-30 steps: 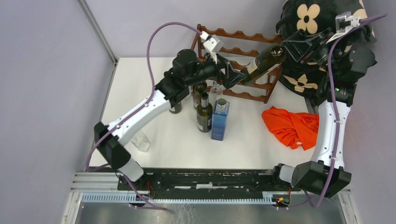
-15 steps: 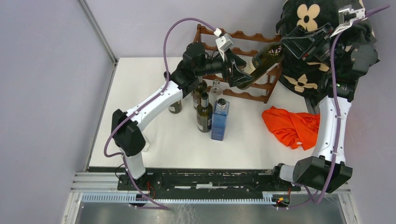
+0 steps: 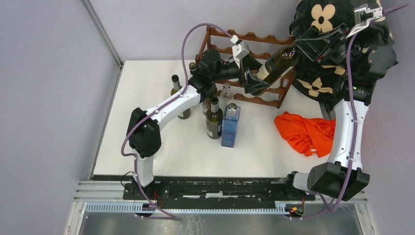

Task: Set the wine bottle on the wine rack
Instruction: Pick up the wine bottle from the center of the board.

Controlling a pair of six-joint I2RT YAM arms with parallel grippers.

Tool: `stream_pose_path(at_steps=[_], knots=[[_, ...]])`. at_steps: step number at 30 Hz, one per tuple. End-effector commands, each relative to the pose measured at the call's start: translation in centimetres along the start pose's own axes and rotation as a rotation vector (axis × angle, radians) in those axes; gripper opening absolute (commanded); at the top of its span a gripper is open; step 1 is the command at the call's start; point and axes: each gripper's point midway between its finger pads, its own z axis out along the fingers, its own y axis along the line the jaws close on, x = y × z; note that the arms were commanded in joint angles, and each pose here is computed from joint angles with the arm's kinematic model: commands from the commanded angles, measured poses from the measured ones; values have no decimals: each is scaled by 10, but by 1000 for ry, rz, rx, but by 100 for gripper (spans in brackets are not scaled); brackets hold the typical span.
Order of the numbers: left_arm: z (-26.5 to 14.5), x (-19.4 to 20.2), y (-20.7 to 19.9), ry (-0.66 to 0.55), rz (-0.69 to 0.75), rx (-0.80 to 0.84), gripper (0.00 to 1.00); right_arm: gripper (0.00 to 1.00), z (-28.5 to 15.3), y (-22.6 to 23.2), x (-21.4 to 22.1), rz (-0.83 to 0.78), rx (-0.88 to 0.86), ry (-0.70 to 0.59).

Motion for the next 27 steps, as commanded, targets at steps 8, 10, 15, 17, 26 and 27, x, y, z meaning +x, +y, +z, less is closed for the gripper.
stream_pose_path(at_steps=[8,10,15,17,26,27], knots=[[26,-21,-35,-139,4,202,98,0,1,29,-39,-121,-29,-92],[30,-20,-37,-141,-3,215,95,0,1,29,-38,-121,-28,-92],[32,-30,-37,-156,16,211,71,0,0,29,-35,-122,-30,-86],[32,-37,-33,-160,44,186,37,0,0,29,-34,-127,-31,-84],[5,-87,-10,-148,256,-36,2,21,-3,28,-17,-186,-72,-17],[1,-93,-9,-149,281,-53,2,28,-3,30,-16,-211,-80,-8]])
